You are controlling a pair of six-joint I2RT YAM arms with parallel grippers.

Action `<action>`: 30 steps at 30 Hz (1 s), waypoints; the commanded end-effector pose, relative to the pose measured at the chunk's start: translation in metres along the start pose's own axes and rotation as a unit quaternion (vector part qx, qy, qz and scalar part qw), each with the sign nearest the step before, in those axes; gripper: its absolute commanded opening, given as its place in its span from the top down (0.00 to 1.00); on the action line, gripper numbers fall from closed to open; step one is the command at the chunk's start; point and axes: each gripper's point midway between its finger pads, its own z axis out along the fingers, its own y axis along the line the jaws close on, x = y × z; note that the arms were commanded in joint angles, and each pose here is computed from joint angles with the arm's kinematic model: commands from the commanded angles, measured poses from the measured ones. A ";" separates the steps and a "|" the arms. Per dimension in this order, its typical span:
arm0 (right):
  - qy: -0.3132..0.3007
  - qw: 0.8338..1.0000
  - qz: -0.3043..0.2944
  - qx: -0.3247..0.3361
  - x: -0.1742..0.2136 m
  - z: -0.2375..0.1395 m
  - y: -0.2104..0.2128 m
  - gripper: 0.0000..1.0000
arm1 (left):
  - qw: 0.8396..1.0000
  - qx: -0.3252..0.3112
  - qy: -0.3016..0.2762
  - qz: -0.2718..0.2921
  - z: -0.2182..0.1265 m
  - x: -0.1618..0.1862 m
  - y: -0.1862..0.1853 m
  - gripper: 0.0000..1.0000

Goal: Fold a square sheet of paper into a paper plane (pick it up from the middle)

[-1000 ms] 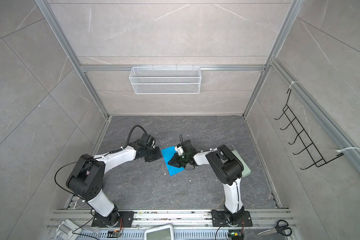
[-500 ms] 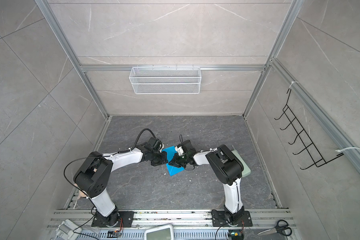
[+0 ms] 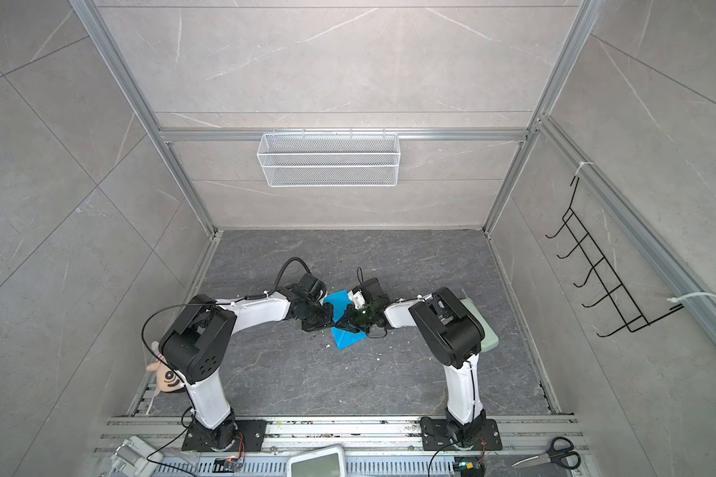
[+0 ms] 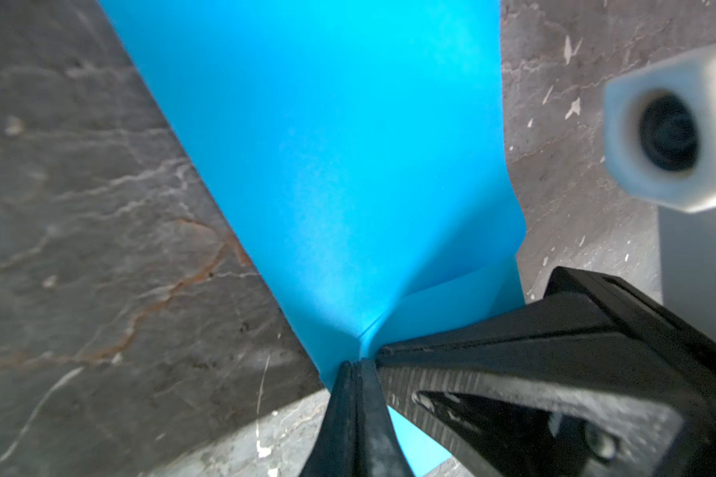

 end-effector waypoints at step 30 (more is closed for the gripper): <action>0.044 0.999 -0.004 -0.001 0.043 -0.025 0.002 0.92 | 0.999 -0.051 0.017 0.000 0.009 0.003 0.018 1.00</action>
